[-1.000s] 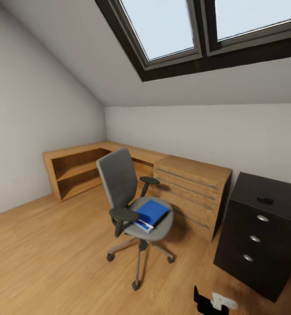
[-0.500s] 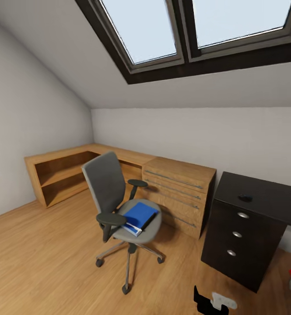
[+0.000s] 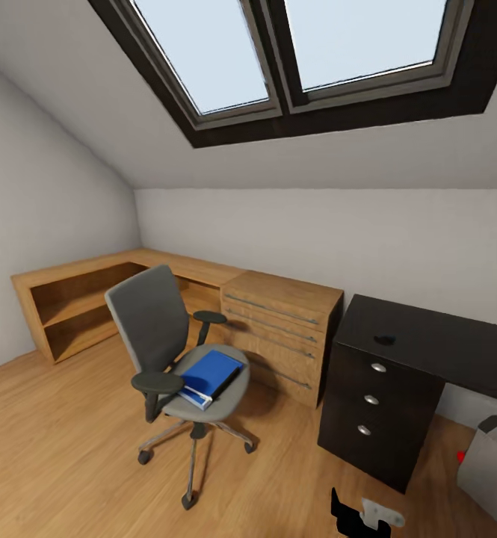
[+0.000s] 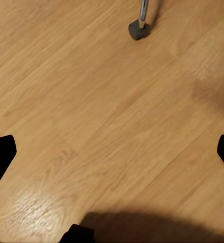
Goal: In the bedroom, organize the workspace by keeping the computer under the desk, ensuring the monitor is on the desk, placing the keyboard on the desk next to the monitor, placing the mouse on the desk next to the keyboard, moving the folder from the swivel chair onto the desk next to the mouse, stacking the notebook on top of the folder with the pen on top of the notebook, and positioning the swivel chair next to the desk.
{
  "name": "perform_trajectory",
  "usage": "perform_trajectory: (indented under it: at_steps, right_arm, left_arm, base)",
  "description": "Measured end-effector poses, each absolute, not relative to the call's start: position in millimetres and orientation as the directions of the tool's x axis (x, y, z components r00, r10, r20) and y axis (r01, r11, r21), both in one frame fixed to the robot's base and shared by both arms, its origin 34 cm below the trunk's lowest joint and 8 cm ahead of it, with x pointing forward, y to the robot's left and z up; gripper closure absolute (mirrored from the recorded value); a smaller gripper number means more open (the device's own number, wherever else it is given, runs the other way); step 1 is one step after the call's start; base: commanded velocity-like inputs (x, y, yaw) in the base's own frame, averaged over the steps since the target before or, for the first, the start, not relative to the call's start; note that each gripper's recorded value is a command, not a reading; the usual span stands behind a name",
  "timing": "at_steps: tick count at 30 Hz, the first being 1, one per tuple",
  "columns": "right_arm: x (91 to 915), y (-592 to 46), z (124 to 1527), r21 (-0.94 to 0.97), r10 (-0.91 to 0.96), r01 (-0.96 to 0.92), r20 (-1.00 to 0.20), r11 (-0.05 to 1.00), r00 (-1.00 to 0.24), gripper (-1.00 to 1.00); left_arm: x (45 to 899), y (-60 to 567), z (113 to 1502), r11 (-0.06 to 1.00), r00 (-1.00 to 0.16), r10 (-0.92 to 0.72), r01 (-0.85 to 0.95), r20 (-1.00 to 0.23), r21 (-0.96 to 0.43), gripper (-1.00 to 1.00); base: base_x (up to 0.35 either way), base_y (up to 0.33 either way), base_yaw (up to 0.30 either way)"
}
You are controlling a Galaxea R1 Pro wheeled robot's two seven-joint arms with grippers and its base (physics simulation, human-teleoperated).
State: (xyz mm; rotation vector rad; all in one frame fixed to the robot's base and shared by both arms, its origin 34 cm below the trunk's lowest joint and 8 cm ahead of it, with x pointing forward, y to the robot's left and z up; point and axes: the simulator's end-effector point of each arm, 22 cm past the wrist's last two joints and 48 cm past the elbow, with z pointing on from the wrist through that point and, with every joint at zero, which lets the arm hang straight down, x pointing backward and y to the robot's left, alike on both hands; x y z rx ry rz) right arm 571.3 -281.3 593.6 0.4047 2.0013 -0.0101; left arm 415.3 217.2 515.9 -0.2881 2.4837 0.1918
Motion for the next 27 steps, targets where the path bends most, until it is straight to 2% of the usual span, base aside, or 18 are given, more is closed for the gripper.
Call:
perform_trajectory:
  at_steps: [18,27]
  right_arm:
    - [573,-277,625,0.169,0.271,0.273,-0.875,0.947,-0.400,-1.00]
    - [577,-268,642,0.106,0.168,0.167,-0.891,0.980,-0.422,-1.00]
  left_arm:
    - [410,219,541,0.968,-0.797,-0.154,-0.239,-0.584,0.071,-1.00]
    - [416,229,541,0.983,-0.825,-0.120,-0.176,-0.552,0.048,-1.00]
  base:
    - [0.000,-0.002,-0.260]
    - [0.000,0.000,-0.271]
